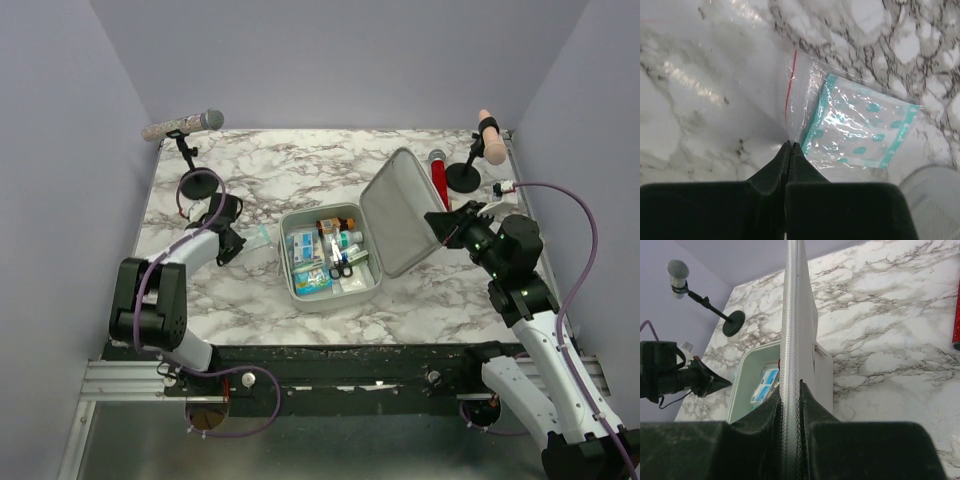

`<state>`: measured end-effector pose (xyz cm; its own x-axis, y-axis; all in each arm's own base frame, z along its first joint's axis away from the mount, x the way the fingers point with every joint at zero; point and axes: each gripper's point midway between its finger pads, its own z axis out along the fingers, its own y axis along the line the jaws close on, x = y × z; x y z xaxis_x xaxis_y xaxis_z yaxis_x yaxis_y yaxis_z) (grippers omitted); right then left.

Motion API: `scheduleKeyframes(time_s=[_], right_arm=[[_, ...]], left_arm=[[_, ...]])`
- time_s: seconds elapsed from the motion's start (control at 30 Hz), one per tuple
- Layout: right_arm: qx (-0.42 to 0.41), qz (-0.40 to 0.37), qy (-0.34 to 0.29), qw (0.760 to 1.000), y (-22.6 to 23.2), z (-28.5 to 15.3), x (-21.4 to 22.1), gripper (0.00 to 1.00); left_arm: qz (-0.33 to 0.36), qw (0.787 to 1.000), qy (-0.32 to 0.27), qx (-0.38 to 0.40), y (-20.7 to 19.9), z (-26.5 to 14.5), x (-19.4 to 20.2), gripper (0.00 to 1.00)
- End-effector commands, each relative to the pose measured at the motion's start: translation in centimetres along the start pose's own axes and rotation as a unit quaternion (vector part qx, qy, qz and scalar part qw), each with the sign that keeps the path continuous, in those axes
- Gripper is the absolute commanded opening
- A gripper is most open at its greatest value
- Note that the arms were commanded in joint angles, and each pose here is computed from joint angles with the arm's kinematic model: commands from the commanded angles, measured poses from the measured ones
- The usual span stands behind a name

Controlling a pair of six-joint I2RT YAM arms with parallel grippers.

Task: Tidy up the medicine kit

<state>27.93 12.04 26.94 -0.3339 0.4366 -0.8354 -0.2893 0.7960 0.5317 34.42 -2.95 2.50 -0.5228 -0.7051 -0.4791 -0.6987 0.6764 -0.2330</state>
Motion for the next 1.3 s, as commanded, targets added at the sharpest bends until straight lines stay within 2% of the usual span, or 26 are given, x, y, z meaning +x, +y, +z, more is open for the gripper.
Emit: scheduleKeyframes(time_s=[0.0, 0.1, 0.2, 0.5, 0.7, 0.8, 1.03, 1.27], right_arm=[[-0.011, 0.004, 0.017, 1.0, 0.3, -0.1, 0.8, 0.11], [-0.015, 0.007, 0.025, 1.0, 0.4, 0.2, 1.0, 0.22], [-0.019, 0.014, 0.035, 0.999, 0.5, 0.5, 1.4, 0.31], [-0.037, 0.017, 0.034, 0.999, 1.5, 0.5, 0.7, 0.58], [-0.056, 0.023, 0.037, 0.997, 2.6, 0.6, 0.0, 0.67], [-0.066, 0.028, 0.034, 0.997, 3.4, 0.5, -0.8, 0.75], [-0.08, 0.037, 0.027, 0.996, 4.6, 0.3, -2.1, 0.8], [-0.159, 0.035, 0.046, 0.986, 7.0, -0.6, -1.0, 0.77]], left_arm=[[0.001, 0.997, 0.006, 0.074, -1.0, -5.3, 0.1, 0.0], [-0.006, 0.99, -0.033, 0.134, -2.5, -9.5, -1.6, 0.0], [-0.008, 0.984, -0.048, 0.174, -3.4, -12.2, -2.5, 0.0], [-0.008, 0.958, -0.067, 0.277, -5.9, -19.7, -3.2, 0.0], [-0.004, 0.926, -0.065, 0.371, -9.3, -25.6, -3.3, 0.0], [0.009, 0.909, -0.058, 0.413, -11.6, -28.3, -2.8, 0.0], [0.038, 0.872, -0.028, 0.488, -17.3, -32.7, -0.5, 0.0], [0.065, 0.842, -0.004, 0.535, -23.4, -35.8, 2.3, 0.0]])
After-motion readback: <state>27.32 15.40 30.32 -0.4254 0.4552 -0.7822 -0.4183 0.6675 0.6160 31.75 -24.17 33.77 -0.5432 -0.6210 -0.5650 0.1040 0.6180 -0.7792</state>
